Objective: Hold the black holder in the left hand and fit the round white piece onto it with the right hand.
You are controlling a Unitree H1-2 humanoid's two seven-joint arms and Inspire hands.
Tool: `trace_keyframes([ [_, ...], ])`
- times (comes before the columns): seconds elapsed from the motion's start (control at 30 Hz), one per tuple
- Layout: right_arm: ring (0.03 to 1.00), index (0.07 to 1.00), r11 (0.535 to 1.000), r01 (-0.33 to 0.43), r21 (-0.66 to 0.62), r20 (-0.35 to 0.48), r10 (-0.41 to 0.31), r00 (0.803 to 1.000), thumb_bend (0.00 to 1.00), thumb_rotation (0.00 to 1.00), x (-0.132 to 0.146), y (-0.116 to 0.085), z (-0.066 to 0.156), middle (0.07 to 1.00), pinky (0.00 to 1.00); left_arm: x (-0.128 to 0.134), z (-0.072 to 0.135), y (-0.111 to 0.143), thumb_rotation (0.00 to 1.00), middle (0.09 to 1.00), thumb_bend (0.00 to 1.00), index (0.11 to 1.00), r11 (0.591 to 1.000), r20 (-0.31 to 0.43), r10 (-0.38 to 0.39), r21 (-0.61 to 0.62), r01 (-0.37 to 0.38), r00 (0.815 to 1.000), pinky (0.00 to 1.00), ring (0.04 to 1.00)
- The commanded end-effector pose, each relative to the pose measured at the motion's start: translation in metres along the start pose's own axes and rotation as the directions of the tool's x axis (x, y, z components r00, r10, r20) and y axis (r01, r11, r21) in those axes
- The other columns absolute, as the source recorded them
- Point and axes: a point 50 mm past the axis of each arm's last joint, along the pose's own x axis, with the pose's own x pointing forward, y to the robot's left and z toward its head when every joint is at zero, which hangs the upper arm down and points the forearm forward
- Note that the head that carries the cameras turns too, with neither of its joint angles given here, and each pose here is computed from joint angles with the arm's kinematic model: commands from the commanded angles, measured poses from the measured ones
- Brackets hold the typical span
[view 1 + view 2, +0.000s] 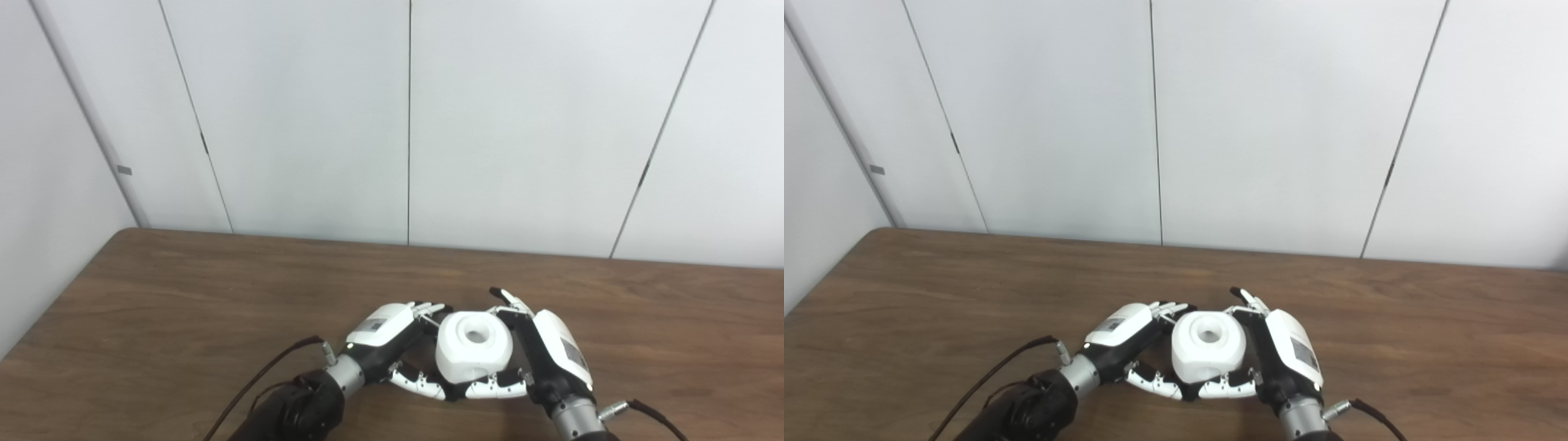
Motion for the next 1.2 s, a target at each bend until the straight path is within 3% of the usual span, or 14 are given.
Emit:
trace_keyframes([
  [0.0,0.934,0.48,1.0,-0.013,-0.006,0.001,0.013,1.0,0.5,0.14,0.0026,0.0007,0.0001,0.923,0.78,0.0043,0.0043,-0.0023,0.05,0.949,0.51,0.477,0.999,0.013,-0.025,0.03,0.025,1.0,1.0,0.965],
  [0.67,0.932,0.487,1.0,-0.016,0.005,0.002,0.016,1.0,0.51,0.15,0.0023,0.0004,-0.0002,0.934,0.77,0.0032,0.003,-0.002,0.05,0.948,0.51,0.476,0.999,0.016,-0.024,0.028,0.024,1.0,1.0,0.967],
  [1.17,0.956,0.495,0.999,-0.031,0.014,-0.004,0.031,0.999,0.51,0.16,0.0049,-0.0017,0.0007,0.963,0.81,0.0027,0.0022,-0.002,0.05,0.948,0.51,0.477,0.999,0.014,-0.026,0.029,0.025,1.0,1.0,0.967],
])
